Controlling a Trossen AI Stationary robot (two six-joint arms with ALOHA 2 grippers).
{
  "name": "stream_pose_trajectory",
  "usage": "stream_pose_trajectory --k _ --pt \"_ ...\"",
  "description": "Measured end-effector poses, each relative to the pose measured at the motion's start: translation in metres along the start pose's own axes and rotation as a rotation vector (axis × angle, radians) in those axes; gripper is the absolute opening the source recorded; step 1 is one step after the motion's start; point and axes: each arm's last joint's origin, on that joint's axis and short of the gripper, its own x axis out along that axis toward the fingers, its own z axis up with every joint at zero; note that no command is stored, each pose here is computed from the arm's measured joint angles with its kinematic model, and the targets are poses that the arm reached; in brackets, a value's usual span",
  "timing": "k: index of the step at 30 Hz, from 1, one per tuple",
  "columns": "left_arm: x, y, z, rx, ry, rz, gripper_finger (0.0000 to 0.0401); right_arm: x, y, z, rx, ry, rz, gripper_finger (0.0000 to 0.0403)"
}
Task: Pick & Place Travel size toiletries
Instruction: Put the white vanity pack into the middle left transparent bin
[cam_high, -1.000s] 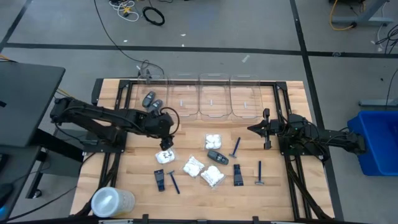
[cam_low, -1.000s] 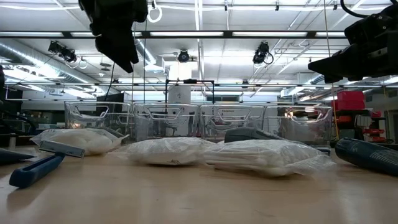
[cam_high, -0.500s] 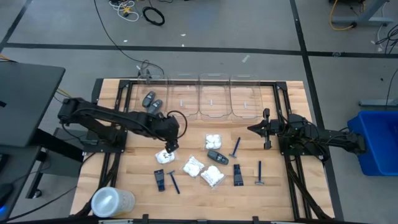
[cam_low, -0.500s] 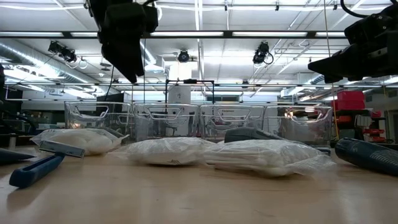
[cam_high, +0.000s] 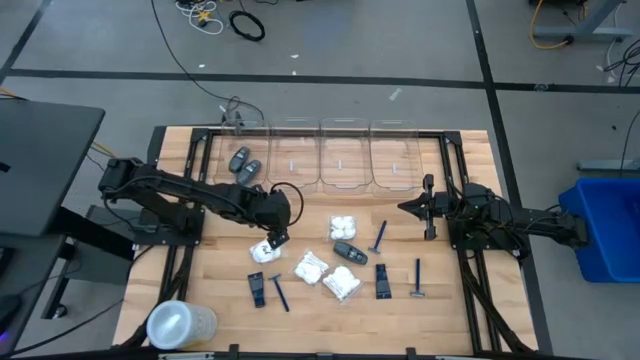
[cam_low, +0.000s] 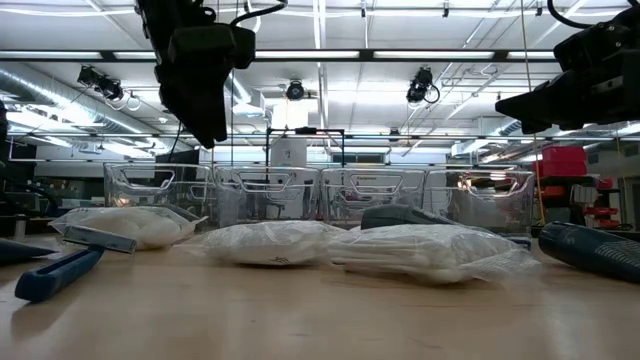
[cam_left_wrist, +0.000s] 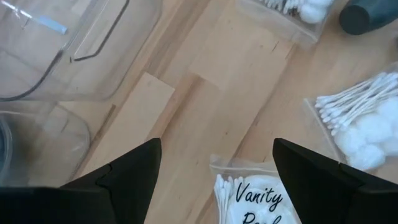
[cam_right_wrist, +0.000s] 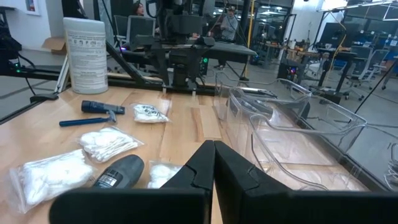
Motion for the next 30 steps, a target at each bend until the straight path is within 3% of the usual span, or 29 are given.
stream_pose_trajectory --k 18,22,30 --pt "0.012 -0.003 -0.013 -0.043 0.082 -0.103 0.0318 0.000 0.000 0.000 0.000 0.000 0.000 0.0013" --pt "0.017 -0.008 -0.019 0.063 0.070 -0.145 0.0318 0.000 0.000 0.000 0.000 0.000 0.000 0.0014" --pt "0.017 -0.014 -0.015 0.409 -0.016 -0.234 0.0318 0.000 0.000 0.000 0.000 0.000 0.000 0.0014"
